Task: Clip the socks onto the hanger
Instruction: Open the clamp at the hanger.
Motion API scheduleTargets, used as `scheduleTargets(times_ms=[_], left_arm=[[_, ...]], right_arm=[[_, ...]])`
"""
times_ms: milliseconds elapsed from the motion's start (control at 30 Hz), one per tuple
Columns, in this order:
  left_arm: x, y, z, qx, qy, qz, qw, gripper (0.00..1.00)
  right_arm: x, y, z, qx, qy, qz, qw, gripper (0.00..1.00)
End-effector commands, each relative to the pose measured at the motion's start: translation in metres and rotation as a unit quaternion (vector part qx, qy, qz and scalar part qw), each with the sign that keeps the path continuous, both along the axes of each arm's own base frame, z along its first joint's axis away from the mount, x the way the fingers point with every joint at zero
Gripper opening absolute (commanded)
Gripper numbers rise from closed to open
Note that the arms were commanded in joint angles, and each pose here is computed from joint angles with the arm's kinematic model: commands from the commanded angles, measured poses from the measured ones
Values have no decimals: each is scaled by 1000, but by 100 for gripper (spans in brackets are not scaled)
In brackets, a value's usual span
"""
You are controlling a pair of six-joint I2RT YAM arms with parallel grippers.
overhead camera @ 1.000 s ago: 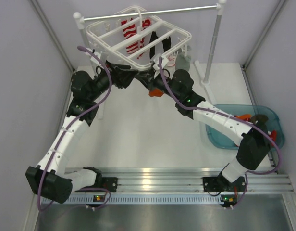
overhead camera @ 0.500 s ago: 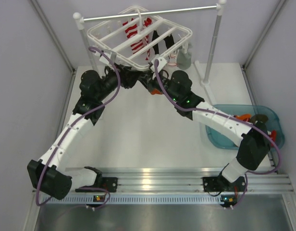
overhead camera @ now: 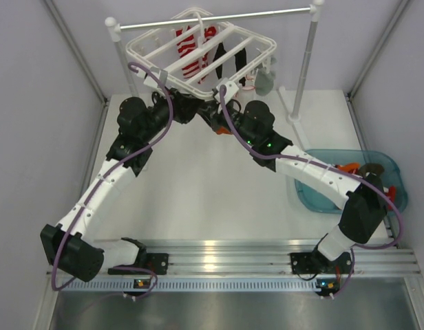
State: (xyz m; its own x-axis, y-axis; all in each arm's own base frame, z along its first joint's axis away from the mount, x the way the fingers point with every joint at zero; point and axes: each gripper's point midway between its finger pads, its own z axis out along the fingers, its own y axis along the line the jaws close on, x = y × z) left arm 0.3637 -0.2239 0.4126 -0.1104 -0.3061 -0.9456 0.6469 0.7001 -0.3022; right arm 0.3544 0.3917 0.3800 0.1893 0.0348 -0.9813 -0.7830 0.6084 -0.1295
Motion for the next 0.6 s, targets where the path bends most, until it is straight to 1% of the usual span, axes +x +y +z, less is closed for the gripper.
scheduleTargets(times_ms=[0,67,100,133,167,233,267,367,567], left_arm=[[-5,1,40,-49,-36,1,998,10],[-6,0,41,-52,-37,-2,998,2],[-6,0,41,-51,-37,-3,998,0],[-6,0,41,-53,-36,-3,998,0],[-5,1,40,-53,-34,1,998,0],[-5,0,38,-50,-33,0,998,0],[-5,0,38,-49,-33,0,998,0],[-7,0,36,-48,-33,-5,998,0],[-10,-3,37,-44,-36,-17,998,0]], right_arm=[[-16,2,28,10,-23,11,1000,0],[-17,2,26,8,-20,13,1000,0],[-17,2,26,7,-19,14,1000,1],[-18,2,23,2,-14,13,1000,8],[-19,0,24,2,-14,14,1000,20],[-21,-2,23,-3,-11,14,1000,28],[-20,-5,21,-5,-9,13,1000,37],[-19,-9,23,0,-2,17,1000,48],[-15,-12,38,35,-11,40,999,47]])
